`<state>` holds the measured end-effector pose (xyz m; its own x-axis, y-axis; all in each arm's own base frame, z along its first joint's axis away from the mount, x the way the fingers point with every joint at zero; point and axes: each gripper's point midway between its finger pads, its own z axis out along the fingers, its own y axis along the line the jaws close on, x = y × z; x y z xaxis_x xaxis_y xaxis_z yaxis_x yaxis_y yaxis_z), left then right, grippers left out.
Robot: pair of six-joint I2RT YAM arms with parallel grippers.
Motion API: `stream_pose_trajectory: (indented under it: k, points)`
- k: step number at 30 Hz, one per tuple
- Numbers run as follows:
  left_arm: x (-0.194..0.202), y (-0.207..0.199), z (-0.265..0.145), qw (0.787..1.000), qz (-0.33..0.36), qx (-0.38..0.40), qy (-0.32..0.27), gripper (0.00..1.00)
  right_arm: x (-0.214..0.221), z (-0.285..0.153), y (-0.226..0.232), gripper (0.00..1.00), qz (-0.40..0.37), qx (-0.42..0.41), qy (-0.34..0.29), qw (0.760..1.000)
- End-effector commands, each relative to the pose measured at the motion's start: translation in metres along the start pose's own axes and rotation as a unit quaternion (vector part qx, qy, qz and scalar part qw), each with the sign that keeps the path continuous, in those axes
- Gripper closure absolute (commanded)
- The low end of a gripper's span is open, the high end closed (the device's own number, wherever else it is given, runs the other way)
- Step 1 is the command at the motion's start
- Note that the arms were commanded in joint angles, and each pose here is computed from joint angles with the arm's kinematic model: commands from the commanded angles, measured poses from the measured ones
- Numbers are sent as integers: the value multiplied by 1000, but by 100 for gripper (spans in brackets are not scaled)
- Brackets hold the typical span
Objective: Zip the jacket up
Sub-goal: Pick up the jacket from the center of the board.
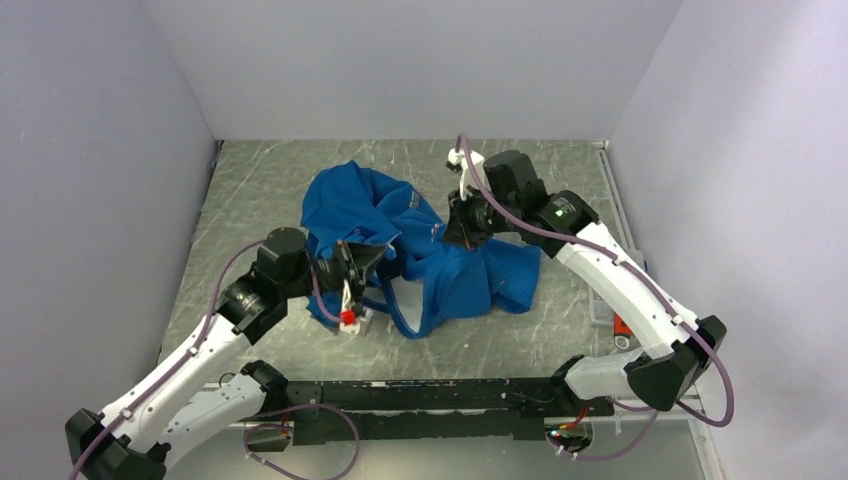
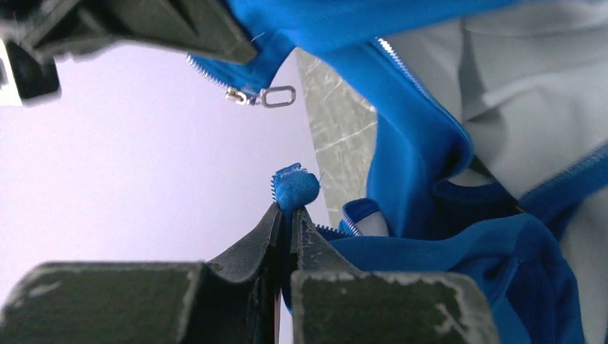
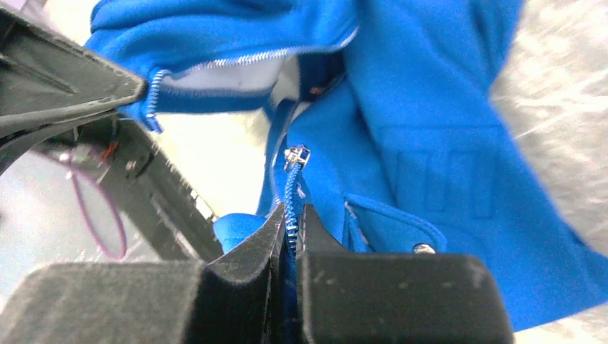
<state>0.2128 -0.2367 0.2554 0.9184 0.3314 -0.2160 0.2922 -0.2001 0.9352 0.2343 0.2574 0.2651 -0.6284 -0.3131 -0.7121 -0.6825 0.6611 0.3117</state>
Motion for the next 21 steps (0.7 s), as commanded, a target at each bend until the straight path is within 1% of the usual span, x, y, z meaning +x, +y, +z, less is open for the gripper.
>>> stream_pose_trajectory:
  k: [1, 3, 4, 6, 7, 9, 11, 12, 14, 16, 17, 18, 19, 21]
  points:
    - [24, 111, -24, 985, -65, -148, 65, 98, -89, -38, -17, 100, -29, 87, -156, 983]
    - [51, 146, -47, 969, -121, -187, 109, 98, -132, -54, -27, 100, -28, 124, -217, 968]
    - [62, 160, -60, 963, -130, -204, 121, 98, -153, -63, -31, 100, -25, 135, -236, 962]
    - [85, 168, -78, 955, -133, -223, 141, 99, -184, -72, -33, 100, -21, 143, -250, 958]
    - [96, 174, -86, 950, -129, -238, 154, 99, -192, -75, -29, 100, -23, 135, -248, 959]
    - [115, 179, -100, 941, -133, -253, 181, 99, -193, -70, 4, 100, -48, 52, -224, 972]
    - [118, 178, -107, 943, -127, -250, 180, 99, -165, -59, 46, 100, -84, -65, -168, 980]
    - [108, 173, -105, 951, -114, -236, 162, 99, -143, -61, 69, 100, -108, -125, -141, 976]
    - [81, 151, -95, 972, -78, -188, 117, 99, -95, -54, 96, 100, -130, -200, -88, 967]
    - [46, 119, -84, 990, -15, -131, 55, 99, -62, -52, 116, 100, -165, -230, -64, 957]
    - [30, 104, -80, 993, 21, -111, 25, 99, -48, -51, 123, 100, -174, -240, -53, 954]
    - [15, 84, -75, 994, 58, -90, -4, 99, -38, -51, 129, 100, -179, -249, -44, 951]
    - [3, 73, -74, 993, 85, -79, -26, 99, -29, -51, 135, 100, -182, -259, -35, 948]
    - [-17, 55, -72, 989, 120, -62, -60, 100, -18, -52, 138, 100, -182, -272, -25, 944]
